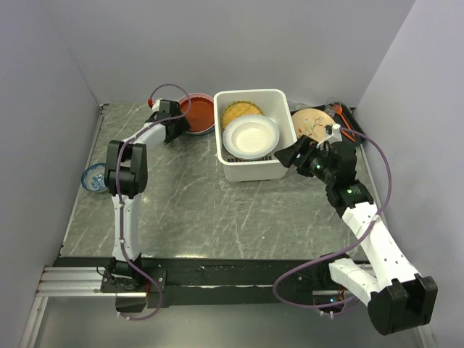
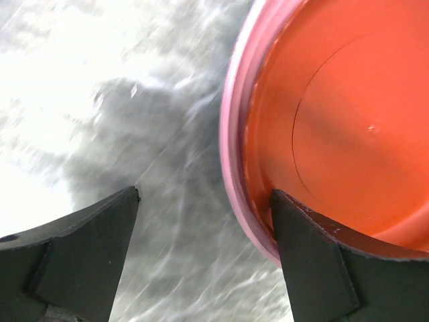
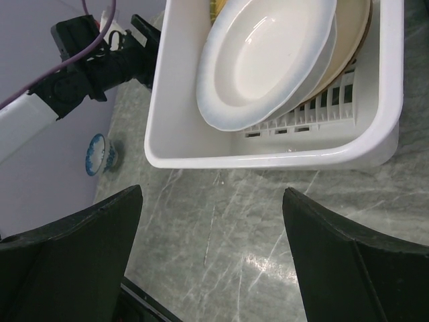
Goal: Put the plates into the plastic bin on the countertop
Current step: Move the plate to the center of the board.
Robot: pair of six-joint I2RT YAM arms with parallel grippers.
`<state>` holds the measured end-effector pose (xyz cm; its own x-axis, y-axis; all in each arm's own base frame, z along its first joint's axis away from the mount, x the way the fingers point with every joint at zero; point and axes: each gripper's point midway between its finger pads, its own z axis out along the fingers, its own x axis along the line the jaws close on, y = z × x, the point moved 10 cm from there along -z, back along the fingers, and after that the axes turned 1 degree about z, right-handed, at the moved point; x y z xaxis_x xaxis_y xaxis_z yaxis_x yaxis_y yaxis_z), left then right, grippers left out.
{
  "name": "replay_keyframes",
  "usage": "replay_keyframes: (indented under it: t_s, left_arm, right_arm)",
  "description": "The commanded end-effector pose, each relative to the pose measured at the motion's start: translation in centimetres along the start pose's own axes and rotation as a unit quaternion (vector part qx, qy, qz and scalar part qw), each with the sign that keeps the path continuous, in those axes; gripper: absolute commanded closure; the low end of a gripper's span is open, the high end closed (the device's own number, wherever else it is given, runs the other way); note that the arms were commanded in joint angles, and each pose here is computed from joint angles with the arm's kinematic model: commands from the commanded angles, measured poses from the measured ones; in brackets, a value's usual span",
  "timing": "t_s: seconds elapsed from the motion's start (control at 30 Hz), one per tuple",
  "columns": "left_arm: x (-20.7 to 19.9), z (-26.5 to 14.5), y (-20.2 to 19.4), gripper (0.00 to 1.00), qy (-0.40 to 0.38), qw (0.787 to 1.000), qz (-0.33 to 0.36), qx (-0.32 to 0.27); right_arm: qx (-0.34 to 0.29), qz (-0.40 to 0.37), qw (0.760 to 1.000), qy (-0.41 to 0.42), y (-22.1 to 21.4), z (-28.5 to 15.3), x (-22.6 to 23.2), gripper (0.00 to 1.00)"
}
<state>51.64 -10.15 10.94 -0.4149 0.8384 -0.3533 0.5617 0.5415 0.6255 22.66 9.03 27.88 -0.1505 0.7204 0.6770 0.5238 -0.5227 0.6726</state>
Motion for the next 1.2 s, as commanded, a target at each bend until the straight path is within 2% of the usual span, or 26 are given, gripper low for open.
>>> replay_keyframes:
  t_s: [0.0,0.2,0.53,1.17]
  left_arm:
    - [3.5,-1.4,-4.1,0.14,0.084,0.990,0.064,0.089]
    - [3.8,-2.8,-5.2,0.14,0.090,0.987,0.077,0.109]
    - [4.8,-6.4,-6.2,0.13,0.087,0.988,0.070,0.105]
    - [6.2,-10.4,-12.2,0.13,0.094,0.978,0.109,0.149]
  right_arm:
    - [-0.012,-0.003,1.000,0.014,0.2,-0.7,0.4,0.08]
    - [-0.010,-0.005,1.000,0.013,0.2,-0.8,0.4,0.08]
    - [-0.006,-0.004,1.000,0.022,0.0,-0.8,0.4,0.08]
    - [0.000,-0.007,0.999,0.043,-0.3,-1.4,0.8,0.08]
